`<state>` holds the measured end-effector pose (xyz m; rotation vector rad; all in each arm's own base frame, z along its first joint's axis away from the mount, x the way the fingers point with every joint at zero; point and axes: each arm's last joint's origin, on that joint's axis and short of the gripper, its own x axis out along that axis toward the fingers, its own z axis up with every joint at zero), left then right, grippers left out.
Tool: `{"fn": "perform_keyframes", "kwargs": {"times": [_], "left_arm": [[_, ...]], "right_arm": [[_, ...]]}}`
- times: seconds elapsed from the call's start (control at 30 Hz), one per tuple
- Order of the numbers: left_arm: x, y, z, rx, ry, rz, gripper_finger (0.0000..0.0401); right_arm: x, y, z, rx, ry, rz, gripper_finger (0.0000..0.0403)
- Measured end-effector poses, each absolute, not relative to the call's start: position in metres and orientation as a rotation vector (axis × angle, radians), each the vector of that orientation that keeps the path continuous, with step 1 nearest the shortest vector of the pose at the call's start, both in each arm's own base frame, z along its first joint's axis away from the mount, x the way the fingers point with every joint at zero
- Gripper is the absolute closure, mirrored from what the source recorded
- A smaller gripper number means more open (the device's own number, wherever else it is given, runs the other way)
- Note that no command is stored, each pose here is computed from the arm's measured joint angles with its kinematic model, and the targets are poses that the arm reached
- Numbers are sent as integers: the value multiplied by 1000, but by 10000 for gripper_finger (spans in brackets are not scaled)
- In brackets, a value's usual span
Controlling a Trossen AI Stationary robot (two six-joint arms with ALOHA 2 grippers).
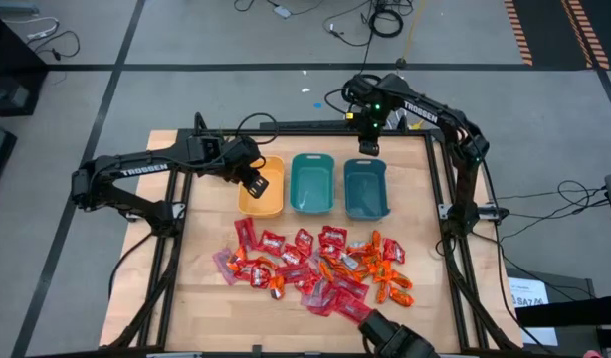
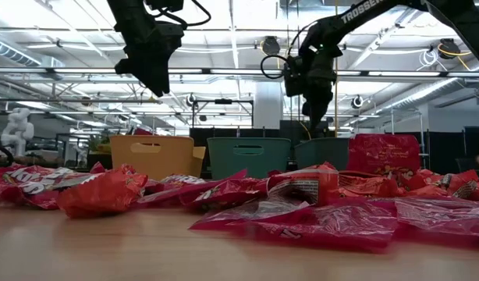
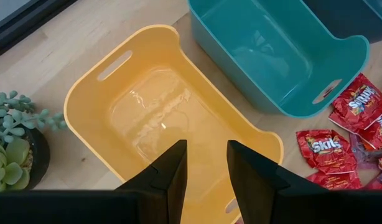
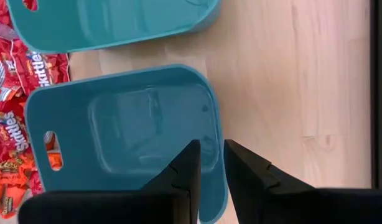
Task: Sort candy
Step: Adjust the blue bin
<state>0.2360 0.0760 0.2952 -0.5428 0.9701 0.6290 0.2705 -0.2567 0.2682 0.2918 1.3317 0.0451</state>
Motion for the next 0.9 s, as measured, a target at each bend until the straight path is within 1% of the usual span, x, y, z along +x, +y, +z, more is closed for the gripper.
{"fn": "perform_keyframes", "kwargs": {"times": [0.1,0.23,0.37,0.5,0.67,0.77,0.9], "left_arm": [[236,76,295,-561,965,639,278],[236,76,295,-563,964,641,278],[236,75,295,-562,965,638,278],[236,75,295,-561,965,636,278],[237,75,295,-562,961,636,278],[237,75,295,-562,960,636,278],[237,75,295,-564,960,637,278]], "right_arm": [[267,-255,262,308,1347,50,339],[251,-249,252,335,1345,31,339],[232,-238,254,297,1255,-56,339],[217,-225,260,201,1144,-121,339],[213,-216,252,60,1042,-130,339],[215,-213,242,52,1035,-125,332],[214,-212,237,57,1040,-123,311]]}}
